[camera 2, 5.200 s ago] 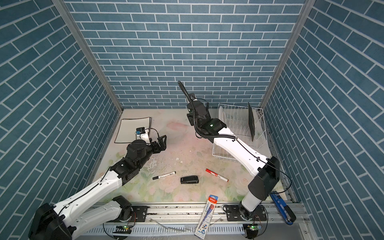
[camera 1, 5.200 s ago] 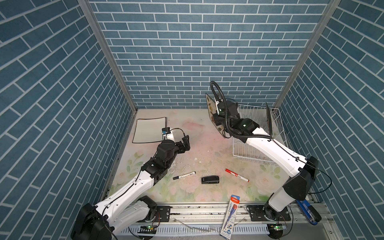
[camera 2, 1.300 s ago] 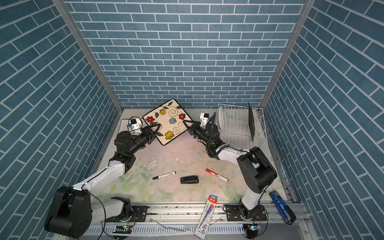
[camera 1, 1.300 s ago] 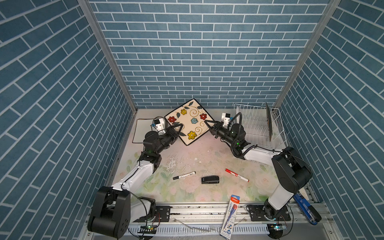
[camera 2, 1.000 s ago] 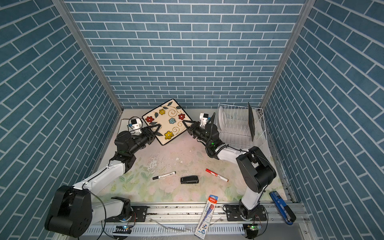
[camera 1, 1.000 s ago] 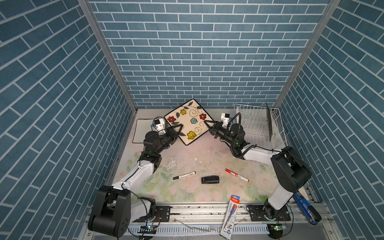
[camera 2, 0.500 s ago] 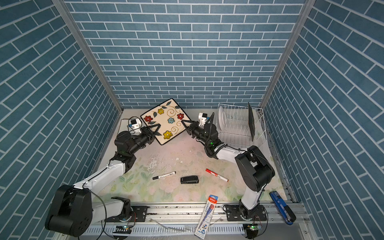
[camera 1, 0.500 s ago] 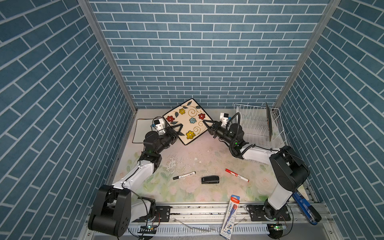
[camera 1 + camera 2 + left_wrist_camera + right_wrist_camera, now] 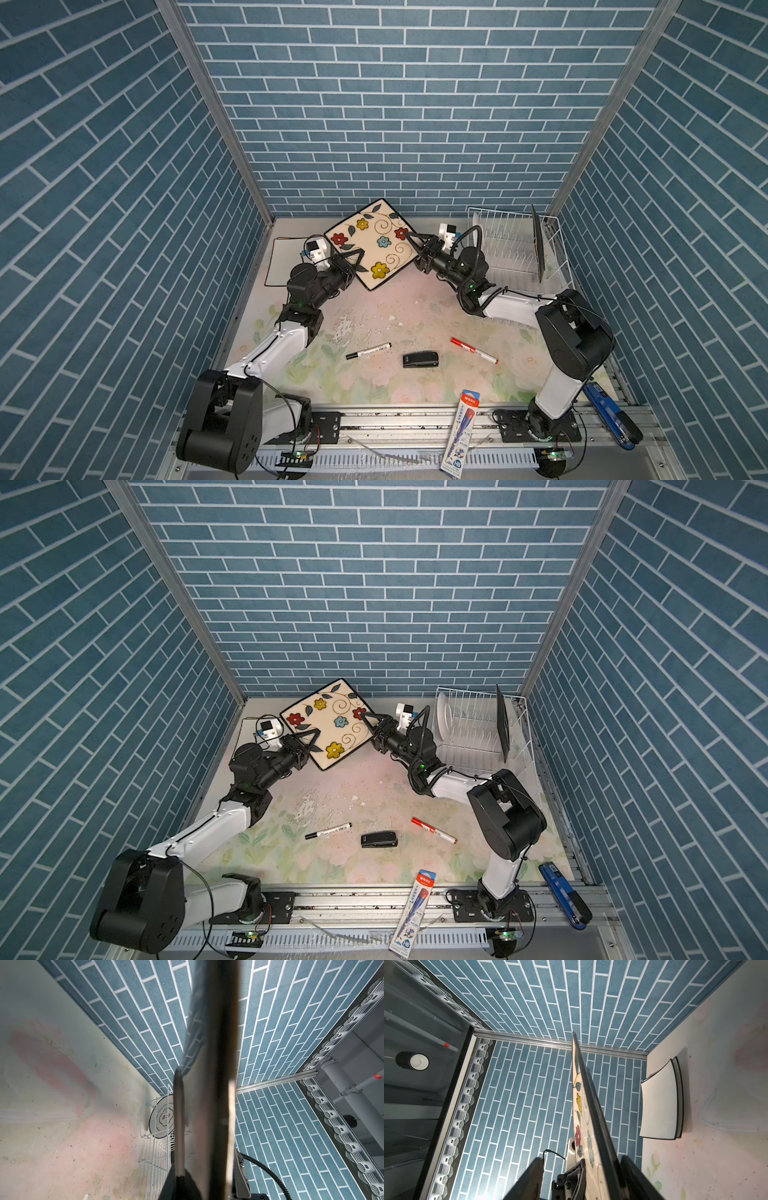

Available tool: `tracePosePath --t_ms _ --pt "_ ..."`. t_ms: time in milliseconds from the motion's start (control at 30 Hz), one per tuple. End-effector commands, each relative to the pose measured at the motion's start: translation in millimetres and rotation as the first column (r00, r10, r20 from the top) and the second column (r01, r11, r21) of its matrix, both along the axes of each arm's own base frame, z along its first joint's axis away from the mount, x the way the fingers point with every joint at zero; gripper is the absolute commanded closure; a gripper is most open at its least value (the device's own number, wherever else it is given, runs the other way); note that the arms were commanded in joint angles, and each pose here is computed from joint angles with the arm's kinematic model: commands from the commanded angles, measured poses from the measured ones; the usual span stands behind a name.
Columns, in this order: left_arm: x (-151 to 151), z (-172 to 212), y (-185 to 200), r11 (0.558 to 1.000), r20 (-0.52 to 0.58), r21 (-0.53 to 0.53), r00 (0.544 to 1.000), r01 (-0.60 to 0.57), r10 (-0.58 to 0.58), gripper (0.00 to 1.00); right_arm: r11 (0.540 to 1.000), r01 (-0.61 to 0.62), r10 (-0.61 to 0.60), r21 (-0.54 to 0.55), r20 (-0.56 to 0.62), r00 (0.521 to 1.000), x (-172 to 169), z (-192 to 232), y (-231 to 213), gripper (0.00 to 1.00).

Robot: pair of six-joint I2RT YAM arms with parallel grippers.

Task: Unload the plates from the dish rack
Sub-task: 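Open the right gripper and draw back while the left gripper holds the plate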

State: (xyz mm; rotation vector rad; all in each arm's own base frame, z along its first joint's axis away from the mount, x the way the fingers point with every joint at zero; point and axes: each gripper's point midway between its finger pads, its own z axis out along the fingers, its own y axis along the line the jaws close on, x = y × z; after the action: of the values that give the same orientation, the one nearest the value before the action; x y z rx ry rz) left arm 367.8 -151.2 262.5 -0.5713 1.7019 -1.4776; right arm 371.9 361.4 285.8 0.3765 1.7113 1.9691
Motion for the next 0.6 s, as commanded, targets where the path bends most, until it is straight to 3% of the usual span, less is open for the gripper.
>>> tracePosePath --t_ms 0,300,567 --pt "3.6 17.9 16.6 0.997 0.092 0.017 0.994 -0.069 0.067 1.00 0.988 0.007 -0.025 0.156 0.115 0.993 -3.2 60.3 -16.3 0.34" --pt "16.8 20.8 53.2 0.979 0.072 -0.014 0.976 -0.204 0.205 1.00 0.992 0.044 -0.047 0.119 0.029 0.998 13.9 39.7 -28.7 0.17" --pt "24.5 14.6 89.0 0.938 0.049 -0.029 0.937 -0.345 0.346 1.00 0.995 0.061 -0.060 0.074 -0.018 0.998 25.9 30.7 -40.3 0.13"
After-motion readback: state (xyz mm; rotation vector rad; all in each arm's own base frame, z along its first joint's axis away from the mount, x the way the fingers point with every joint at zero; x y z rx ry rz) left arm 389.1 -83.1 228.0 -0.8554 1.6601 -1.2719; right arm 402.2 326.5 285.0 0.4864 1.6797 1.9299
